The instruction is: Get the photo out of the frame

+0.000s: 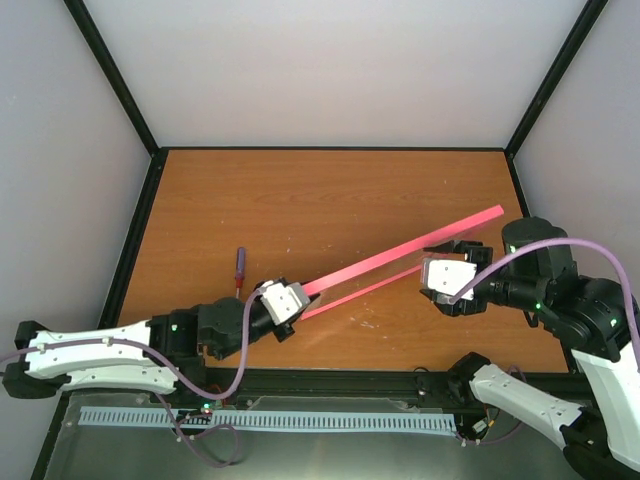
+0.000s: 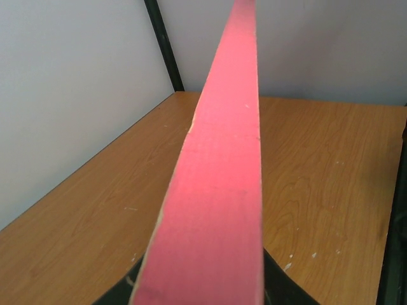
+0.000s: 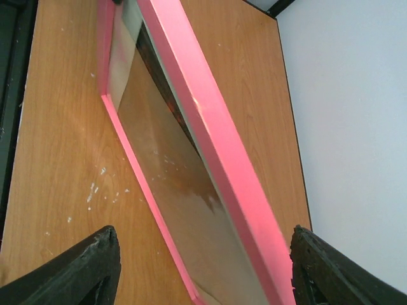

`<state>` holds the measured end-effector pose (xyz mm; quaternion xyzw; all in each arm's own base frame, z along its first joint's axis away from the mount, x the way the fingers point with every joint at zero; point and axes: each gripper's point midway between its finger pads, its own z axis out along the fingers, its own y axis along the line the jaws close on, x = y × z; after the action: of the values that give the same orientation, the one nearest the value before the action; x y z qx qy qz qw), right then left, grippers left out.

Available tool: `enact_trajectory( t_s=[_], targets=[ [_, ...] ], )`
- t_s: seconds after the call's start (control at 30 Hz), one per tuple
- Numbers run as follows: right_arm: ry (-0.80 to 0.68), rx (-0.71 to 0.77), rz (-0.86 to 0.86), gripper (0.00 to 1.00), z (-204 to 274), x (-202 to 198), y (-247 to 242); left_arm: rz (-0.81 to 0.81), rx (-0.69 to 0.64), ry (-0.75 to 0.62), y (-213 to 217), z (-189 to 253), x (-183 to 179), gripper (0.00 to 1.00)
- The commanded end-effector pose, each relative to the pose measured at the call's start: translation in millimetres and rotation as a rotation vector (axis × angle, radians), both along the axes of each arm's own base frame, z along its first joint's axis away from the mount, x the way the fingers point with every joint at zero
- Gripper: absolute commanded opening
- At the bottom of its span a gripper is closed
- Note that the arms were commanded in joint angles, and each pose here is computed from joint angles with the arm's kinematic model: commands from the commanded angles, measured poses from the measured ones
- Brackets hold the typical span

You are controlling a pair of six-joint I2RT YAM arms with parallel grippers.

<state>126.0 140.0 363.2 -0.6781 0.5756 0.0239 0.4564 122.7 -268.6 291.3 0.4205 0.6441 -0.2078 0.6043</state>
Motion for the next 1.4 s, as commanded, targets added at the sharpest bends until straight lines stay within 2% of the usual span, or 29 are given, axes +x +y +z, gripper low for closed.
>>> enact_trajectory(
  t_s=[0.0,0.1,0.33,0.5,0.63,1.0,1.2,1.37],
  targets=[
    [0.016,0.085,0.011,0.72,16.9,-2.5,9.1,0.067,-0.293,0.057,-6.6,84.2,8.7,0.01],
    [0.033,0.101,0.010,0.71,17.9,-2.6,11.6,0.114,-0.305,0.090,-15.0,88.5,18.0,0.01],
    [0.065,0.130,-0.011,0.70,15.0,1.9,16.1,0.281,-0.471,0.293,-16.5,79.7,74.0,0.01],
    [0.084,0.137,-0.044,0.69,6.2,7.2,16.3,0.433,-0.632,0.378,-0.3,64.6,106.5,0.01],
    [0.091,0.148,-0.080,0.69,-2.0,12.5,15.6,0.557,-0.769,0.487,16.4,34.0,123.6,0.01],
    [0.111,0.164,-0.338,0.65,-45.3,68.3,11.2,0.835,-1.047,0.836,40.2,-74.8,126.7,0.01],
    [0.134,0.150,-0.469,0.65,-83.5,95.4,2.3,0.927,-1.066,0.959,21.7,-127.9,115.7,0.01],
    [0.130,0.135,-0.523,0.65,-106.8,106.3,-4.9,1.051,-1.078,0.989,0.9,-169.2,100.7,0.01]
  ],
)
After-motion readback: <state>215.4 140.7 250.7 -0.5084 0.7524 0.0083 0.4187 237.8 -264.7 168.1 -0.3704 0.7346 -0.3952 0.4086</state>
